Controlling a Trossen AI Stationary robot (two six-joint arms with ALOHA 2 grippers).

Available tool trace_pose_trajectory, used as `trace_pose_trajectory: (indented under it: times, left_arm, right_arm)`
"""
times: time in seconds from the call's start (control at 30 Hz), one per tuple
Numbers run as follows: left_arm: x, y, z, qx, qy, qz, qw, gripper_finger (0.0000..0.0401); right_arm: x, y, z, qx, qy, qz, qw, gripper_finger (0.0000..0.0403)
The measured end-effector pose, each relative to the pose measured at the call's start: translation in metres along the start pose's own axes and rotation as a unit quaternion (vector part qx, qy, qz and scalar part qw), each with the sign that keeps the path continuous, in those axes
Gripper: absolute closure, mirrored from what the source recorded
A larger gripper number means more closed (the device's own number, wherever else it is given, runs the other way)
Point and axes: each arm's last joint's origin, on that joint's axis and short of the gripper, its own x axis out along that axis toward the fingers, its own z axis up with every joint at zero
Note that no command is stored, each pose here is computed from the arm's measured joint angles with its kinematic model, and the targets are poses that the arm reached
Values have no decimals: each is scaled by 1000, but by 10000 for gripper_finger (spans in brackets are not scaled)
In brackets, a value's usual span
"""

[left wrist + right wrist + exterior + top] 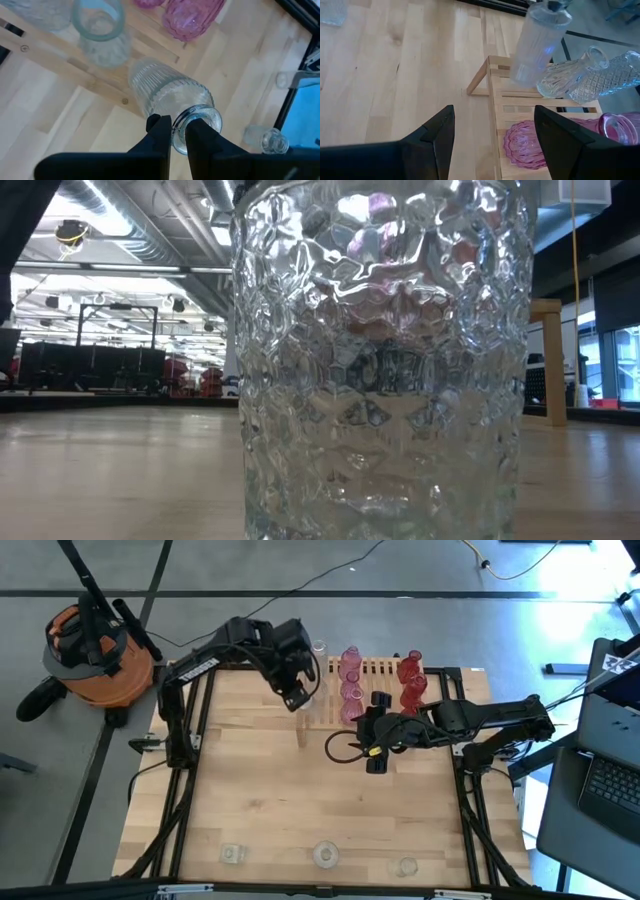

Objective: Sort vases onto shelf
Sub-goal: Put the transparent vase on the shelf aligned with the other transparent vase

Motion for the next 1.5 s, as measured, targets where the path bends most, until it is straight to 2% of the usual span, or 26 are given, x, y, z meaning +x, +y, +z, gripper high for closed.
trace_pose_trajectory:
  times: [0.3, 0.47, 0.7, 1.33, 1.5]
  left_arm:
    - [15, 2, 7, 15, 24, -23, 999, 374]
    - [21, 4, 10, 15, 28, -19, 999, 373]
    - [21, 7, 11, 22, 28, -14, 999, 334]
    - [21, 7, 15, 38, 0, -3, 999, 316]
    - [21, 8, 17, 37, -11, 20, 999, 302]
  right_arm:
    - [0, 0, 0, -1, 0, -1, 1000, 182]
    - [0, 0, 0, -1, 0, -5, 1000, 182]
    - [0, 0, 0, 0, 0, -5, 1000, 182]
    - [0, -1, 0, 0, 1, -17, 1000, 182]
    - [0, -1, 0, 0, 1, -17, 1000, 182]
